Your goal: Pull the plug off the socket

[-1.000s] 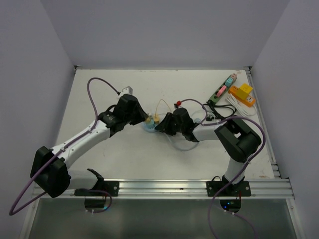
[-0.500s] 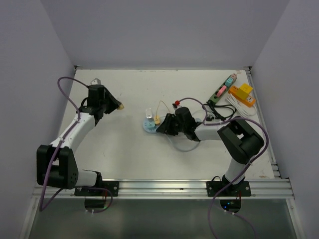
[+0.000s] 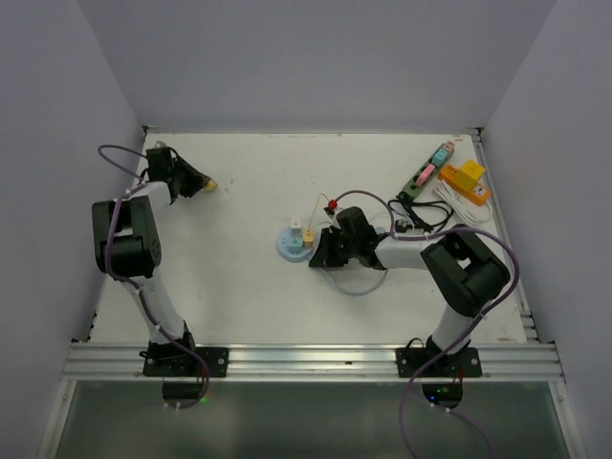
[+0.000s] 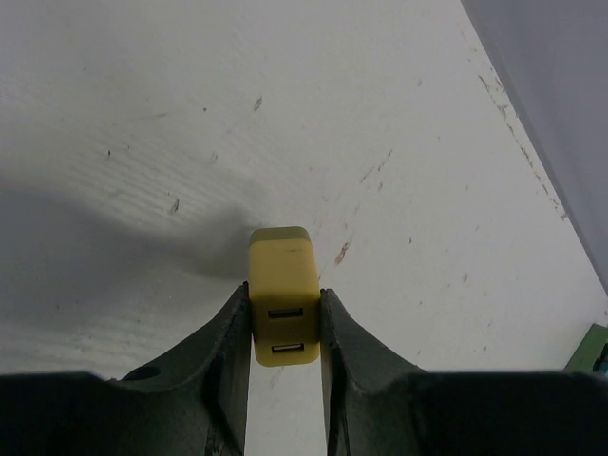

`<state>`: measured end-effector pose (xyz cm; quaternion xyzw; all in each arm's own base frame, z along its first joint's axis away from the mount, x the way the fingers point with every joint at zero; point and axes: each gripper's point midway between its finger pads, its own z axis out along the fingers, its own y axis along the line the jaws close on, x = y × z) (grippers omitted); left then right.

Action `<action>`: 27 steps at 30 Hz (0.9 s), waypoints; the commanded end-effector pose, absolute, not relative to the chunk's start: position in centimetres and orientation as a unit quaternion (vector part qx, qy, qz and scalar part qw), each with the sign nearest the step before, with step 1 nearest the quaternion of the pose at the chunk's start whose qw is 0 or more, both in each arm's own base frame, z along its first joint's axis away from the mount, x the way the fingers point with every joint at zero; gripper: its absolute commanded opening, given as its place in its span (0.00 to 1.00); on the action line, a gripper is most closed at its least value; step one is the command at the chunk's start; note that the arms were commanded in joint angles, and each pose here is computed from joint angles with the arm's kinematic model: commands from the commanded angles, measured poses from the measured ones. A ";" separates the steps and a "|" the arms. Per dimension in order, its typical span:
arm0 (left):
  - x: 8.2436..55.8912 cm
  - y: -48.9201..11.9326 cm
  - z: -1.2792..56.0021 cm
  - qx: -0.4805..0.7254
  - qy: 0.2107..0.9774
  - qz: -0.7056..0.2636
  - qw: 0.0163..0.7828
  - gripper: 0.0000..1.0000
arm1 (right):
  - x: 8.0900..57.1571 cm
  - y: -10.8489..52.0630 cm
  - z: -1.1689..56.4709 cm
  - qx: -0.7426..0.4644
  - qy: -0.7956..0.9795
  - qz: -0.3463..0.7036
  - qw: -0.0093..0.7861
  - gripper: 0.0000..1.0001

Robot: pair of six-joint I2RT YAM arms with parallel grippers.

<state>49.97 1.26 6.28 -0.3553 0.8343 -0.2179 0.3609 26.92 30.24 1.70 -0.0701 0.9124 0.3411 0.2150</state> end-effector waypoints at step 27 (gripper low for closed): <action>40.1 -6.6 12.7 -0.203 0.890 -0.181 0.366 0.98 | 25.0 27.7 3.2 -0.101 0.924 0.301 0.216 0.45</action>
